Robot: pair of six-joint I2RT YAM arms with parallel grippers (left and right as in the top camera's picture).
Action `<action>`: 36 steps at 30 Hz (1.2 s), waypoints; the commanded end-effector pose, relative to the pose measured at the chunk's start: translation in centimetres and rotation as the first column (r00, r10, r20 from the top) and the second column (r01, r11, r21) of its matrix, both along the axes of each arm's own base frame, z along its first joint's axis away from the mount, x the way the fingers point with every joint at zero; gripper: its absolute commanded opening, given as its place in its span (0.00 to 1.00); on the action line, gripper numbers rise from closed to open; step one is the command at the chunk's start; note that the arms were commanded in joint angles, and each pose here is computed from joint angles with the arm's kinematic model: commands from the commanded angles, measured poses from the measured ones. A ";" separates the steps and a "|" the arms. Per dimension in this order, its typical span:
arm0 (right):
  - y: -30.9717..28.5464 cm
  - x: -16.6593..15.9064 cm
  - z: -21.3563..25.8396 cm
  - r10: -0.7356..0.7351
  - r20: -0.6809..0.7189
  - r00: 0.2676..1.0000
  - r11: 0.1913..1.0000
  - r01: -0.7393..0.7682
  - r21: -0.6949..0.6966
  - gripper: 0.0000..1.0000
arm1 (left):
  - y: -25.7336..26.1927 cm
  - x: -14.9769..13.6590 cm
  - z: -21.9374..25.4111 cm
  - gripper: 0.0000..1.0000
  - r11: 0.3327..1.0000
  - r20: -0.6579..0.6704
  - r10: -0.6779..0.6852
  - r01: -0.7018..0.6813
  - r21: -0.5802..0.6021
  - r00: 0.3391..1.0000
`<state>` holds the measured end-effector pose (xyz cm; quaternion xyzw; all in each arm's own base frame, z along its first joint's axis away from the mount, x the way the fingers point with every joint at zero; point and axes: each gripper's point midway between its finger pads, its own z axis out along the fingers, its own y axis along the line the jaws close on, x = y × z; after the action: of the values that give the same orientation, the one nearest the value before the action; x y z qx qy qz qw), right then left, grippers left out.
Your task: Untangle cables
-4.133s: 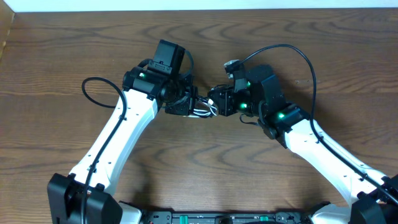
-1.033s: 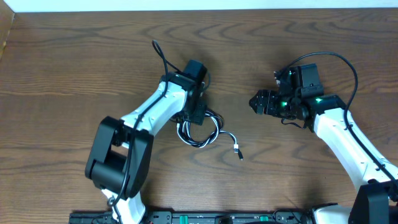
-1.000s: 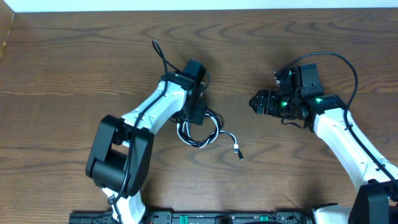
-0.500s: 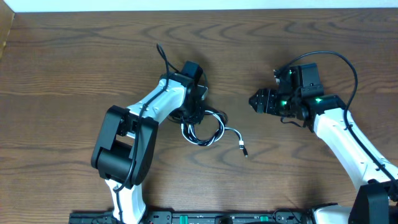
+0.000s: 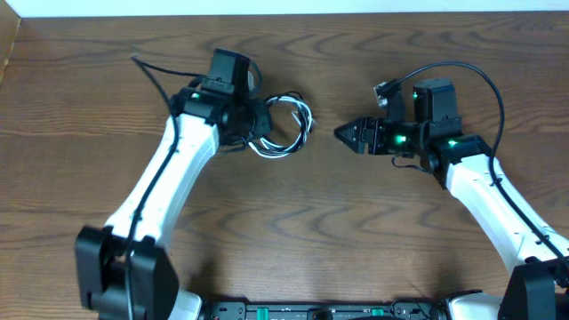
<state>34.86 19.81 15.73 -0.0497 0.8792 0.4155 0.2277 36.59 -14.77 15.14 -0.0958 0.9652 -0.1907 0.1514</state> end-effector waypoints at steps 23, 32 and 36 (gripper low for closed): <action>5.1 0.5 2.7 -0.077 0.069 0.995 0.997 0.076 0.018 0.33 | -4.7 -2.2 3.5 0.07 0.937 -0.157 0.022 -0.075 -0.341 0.987; 2.8 0.6 0.0 -0.199 -0.008 0.980 0.975 0.197 -0.105 0.01 | -6.4 -3.4 5.3 0.08 0.877 -0.158 -0.106 0.017 -0.480 0.982; -0.7 0.5 -2.2 -0.292 -0.065 0.954 0.938 0.272 -0.215 0.01 | -6.0 -3.3 6.5 0.08 0.831 -0.125 -0.155 0.061 -0.553 0.980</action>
<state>34.16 22.34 14.08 0.0358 0.9142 0.3438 0.2116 33.14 -20.91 19.15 -0.1256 0.9067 -0.4020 0.0211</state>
